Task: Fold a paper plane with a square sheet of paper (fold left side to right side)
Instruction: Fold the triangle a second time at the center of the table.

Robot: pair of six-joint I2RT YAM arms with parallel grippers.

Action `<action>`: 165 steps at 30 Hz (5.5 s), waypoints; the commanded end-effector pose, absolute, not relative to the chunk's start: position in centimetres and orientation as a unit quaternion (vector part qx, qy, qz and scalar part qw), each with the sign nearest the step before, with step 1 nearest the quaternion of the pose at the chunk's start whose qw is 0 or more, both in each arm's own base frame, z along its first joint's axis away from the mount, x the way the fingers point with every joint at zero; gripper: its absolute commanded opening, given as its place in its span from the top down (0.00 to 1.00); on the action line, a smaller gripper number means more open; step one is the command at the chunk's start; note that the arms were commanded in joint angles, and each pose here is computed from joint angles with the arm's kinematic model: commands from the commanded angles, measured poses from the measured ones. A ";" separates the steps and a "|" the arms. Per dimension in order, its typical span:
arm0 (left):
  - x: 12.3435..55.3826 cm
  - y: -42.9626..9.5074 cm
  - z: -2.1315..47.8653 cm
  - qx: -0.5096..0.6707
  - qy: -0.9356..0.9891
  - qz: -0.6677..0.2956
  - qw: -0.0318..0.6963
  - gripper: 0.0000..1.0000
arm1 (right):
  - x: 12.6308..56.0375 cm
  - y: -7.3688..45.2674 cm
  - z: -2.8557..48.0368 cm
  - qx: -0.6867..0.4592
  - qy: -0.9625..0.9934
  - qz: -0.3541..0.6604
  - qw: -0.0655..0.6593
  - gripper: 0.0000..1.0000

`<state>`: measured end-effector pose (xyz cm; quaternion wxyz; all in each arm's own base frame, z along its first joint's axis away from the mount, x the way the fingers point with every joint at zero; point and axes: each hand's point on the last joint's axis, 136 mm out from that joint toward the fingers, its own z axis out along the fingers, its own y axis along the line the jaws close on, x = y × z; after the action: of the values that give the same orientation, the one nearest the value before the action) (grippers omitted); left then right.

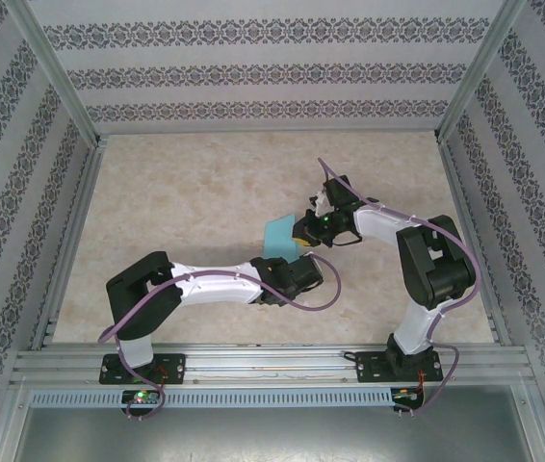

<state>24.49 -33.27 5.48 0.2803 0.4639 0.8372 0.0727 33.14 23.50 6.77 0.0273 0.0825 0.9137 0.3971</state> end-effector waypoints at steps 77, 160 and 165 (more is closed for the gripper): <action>25.6 -29.5 3.0 0.109 0.921 -0.365 0.079 0.90 | 20.0 22.7 -0.1 0.039 0.959 0.276 0.044 1.00; 27.5 -27.2 1.2 0.094 0.936 -0.326 0.089 0.91 | 19.5 22.5 -1.3 0.040 0.963 0.264 0.024 1.00; 27.5 -26.8 0.9 0.095 0.940 -0.316 0.087 0.91 | 19.5 22.6 -1.0 0.038 0.963 0.267 0.024 1.00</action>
<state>27.37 -28.01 1.93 0.0962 0.0959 0.9295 -0.3429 21.35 24.21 1.30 0.0569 0.0404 0.9459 0.3168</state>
